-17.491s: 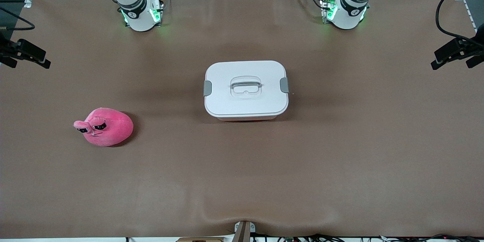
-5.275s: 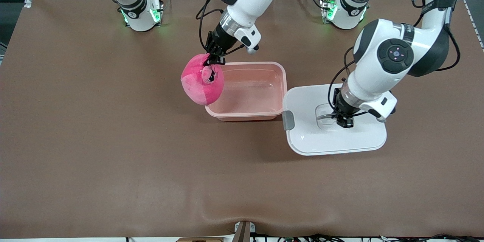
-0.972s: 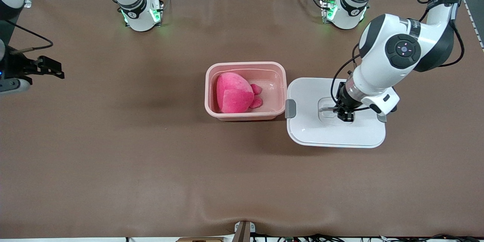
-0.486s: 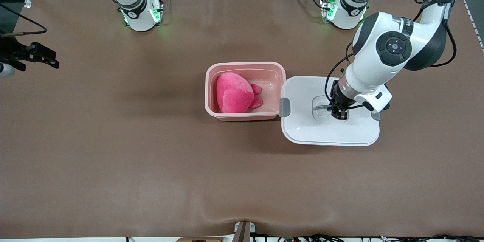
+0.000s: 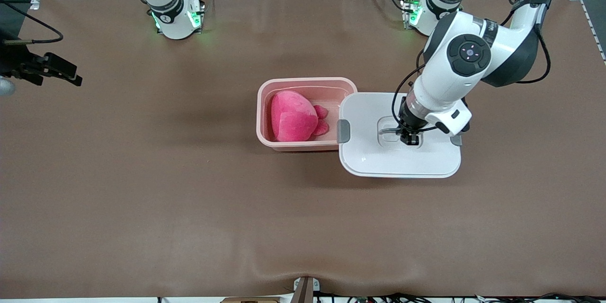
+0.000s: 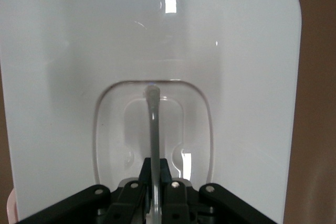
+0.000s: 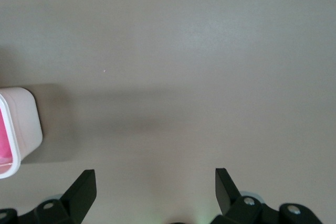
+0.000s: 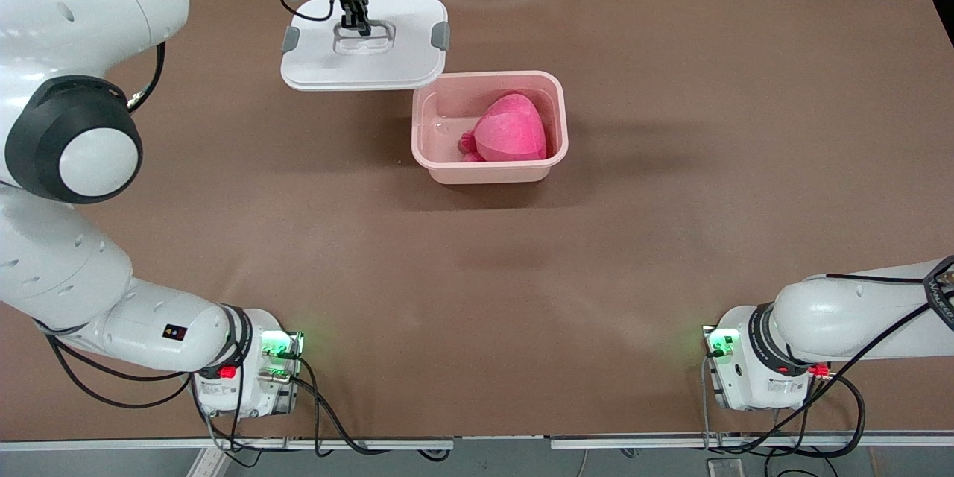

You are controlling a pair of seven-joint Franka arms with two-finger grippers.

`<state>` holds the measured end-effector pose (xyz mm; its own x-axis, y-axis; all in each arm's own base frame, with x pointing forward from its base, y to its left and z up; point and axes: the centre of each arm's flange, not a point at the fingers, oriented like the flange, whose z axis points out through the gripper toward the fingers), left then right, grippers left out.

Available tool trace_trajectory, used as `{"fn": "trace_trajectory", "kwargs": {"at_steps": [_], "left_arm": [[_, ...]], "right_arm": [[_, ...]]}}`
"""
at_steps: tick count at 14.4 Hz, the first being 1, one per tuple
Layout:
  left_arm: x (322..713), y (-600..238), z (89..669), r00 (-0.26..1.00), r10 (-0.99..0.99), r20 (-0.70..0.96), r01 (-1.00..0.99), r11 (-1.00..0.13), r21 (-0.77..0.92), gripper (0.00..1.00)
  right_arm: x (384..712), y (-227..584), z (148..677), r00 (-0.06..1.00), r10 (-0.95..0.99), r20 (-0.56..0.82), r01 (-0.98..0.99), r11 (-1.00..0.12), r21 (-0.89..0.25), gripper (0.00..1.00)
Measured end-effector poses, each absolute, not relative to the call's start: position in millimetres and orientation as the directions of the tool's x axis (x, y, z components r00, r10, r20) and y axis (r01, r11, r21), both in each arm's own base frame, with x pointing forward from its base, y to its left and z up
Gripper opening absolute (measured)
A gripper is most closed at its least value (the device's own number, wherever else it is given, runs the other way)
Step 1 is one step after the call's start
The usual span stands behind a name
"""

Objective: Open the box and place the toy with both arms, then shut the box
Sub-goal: 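Slide the lid back over the box with the left gripper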

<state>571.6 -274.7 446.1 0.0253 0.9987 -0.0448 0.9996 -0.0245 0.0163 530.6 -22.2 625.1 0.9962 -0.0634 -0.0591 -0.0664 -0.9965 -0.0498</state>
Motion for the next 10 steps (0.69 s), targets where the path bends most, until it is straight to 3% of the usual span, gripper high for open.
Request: {"fn": "trace_trajectory", "kwargs": {"at_steps": [10], "left_arm": [[536.4, -349.6, 430.6, -0.035, 0.998, -0.053, 0.999, 0.036, 0.005, 0.07]], "right_arm": [[530.3, -32.3, 636.7, 0.998, -0.048, -0.029, -0.049, -0.998, -0.044, 1.00]]}}
